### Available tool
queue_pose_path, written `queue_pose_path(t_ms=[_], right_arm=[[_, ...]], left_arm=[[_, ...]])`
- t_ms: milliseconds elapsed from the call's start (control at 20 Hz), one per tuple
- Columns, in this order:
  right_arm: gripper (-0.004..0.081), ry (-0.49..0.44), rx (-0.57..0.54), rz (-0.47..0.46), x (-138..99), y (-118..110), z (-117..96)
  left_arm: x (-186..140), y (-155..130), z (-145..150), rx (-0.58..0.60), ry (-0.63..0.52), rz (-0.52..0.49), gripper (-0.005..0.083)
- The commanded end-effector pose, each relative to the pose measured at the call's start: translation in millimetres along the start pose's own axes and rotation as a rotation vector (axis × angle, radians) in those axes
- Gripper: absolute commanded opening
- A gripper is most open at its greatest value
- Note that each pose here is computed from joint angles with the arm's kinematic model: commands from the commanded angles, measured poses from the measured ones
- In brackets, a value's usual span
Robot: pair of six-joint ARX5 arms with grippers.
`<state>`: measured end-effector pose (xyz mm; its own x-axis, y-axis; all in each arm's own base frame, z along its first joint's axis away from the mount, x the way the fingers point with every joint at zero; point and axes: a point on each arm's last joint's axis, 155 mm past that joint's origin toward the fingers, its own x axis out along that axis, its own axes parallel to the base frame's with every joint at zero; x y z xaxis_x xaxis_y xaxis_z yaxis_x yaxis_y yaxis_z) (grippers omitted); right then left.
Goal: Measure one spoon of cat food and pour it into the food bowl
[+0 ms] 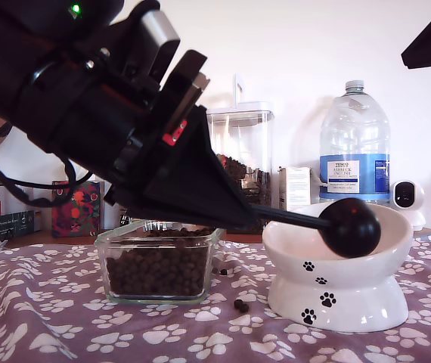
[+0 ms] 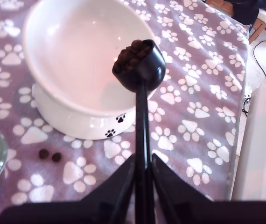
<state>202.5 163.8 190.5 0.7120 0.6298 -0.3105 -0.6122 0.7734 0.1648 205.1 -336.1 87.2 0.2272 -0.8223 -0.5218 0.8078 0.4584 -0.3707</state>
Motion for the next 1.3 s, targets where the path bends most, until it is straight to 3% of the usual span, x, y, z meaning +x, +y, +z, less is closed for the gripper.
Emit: queue_pose_path(t_ms=[0,800,1250], right_arm=[[-0.0003,-0.011,-0.004,0.005,-1,2,5],[-0.0003,-0.032,-0.006,0.011,-1,3,10],[-0.0003,-0.031,-0.007,0.014,-1,4,10]], left_arm=[[-2,3,11,-0.041,-0.031,-0.004,-0.0021],[6,-4,17,-0.369,0.01,-0.156,-0.0021],[13,6,10,-0.624,0.064,-0.171,-0.0021]])
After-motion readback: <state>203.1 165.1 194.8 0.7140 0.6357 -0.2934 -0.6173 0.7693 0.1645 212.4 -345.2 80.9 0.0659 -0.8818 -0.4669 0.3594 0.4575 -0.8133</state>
